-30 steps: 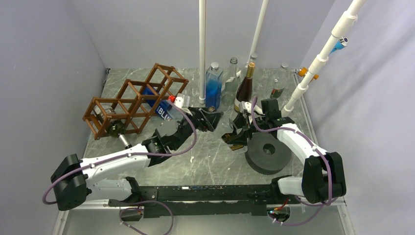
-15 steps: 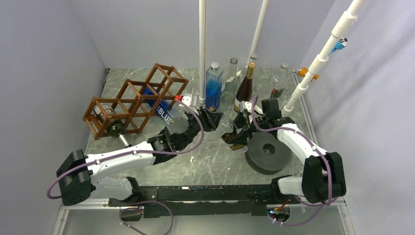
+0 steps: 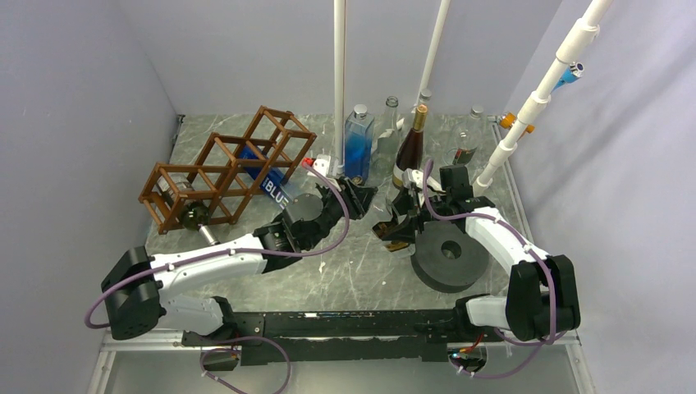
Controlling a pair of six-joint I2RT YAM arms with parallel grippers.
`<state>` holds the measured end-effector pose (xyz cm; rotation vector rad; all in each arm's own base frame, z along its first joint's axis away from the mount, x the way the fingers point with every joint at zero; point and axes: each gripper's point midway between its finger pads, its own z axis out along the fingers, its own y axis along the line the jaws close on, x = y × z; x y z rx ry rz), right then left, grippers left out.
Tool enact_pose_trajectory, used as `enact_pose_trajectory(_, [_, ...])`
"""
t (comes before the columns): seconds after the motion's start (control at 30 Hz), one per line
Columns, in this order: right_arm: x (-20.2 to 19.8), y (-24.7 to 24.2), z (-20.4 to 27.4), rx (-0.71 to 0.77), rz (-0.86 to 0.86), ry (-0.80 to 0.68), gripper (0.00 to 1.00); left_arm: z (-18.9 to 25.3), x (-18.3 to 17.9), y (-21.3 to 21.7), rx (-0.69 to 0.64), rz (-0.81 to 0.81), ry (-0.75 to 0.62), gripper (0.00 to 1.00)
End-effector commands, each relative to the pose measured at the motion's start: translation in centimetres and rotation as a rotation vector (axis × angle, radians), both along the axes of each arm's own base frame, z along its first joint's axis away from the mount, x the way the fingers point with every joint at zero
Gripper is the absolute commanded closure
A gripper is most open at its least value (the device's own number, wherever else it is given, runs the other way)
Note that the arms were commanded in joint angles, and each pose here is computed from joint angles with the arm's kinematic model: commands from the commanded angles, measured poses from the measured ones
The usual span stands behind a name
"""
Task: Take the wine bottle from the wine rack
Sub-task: Place the wine bottle at the center of the board.
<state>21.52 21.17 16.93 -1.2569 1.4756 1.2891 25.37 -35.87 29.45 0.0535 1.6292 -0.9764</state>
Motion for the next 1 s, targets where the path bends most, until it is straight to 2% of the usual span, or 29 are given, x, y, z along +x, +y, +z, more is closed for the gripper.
enact_pose_trajectory(0.0, [-0.5,0.4,3.1,0.102,0.076,-0.106,1.0,3.0,-0.2,-1.0,-0.028,-0.039,-0.062,0.85])
enact_pose_trajectory(0.07, [-0.4,0.4,2.9,0.097,0.071,-0.106,1.0,3.3,-0.4,-1.2,-0.021,-0.051,-0.074,1.0])
enact_pose_trajectory(0.1, [-0.4,0.4,2.8,0.093,0.067,-0.108,1.0,3.6,-0.4,-1.2,-0.022,-0.054,-0.077,1.0])
enact_pose_trajectory(0.17, [-0.3,0.4,2.5,0.085,0.062,-0.111,0.92,4.5,-0.7,-1.2,-0.025,-0.073,-0.107,1.0])
enact_pose_trajectory(0.23, [-0.3,0.3,2.4,0.078,0.058,-0.12,0.77,5.6,-0.9,-1.1,-0.033,-0.083,-0.133,1.0])
enact_pose_trajectory(0.33, [-0.3,0.2,2.2,0.063,0.047,-0.122,0.48,6.8,-0.8,-1.0,-0.021,-0.076,-0.158,1.0])
enact_pose_trajectory(0.43, [-0.3,0.1,2.3,0.054,0.038,-0.124,0.32,7.6,-0.7,-1.1,-0.014,-0.073,-0.197,1.0])
enact_pose_trajectory(0.7, [-0.3,0.0,2.7,0.041,0.033,-0.136,0.12,9.4,-0.3,-1.1,0.01,-0.059,-0.284,1.0])
enact_pose_trajectory(0.83, [-0.5,-0.1,2.9,0.037,0.038,-0.157,0.07,11.0,-0.2,-0.6,0.031,-0.04,-0.333,1.0])
enact_pose_trajectory(0.9, [-0.4,-0.3,3.0,0.031,0.036,-0.175,0.01,11.4,0.0,-0.3,0.052,-0.025,-0.352,1.0])
enact_pose_trajectory(0.97, [-0.4,-0.7,3.0,0.019,0.028,-0.188,0.0,11.7,0.3,0.1,0.078,-0.01,-0.369,1.0])
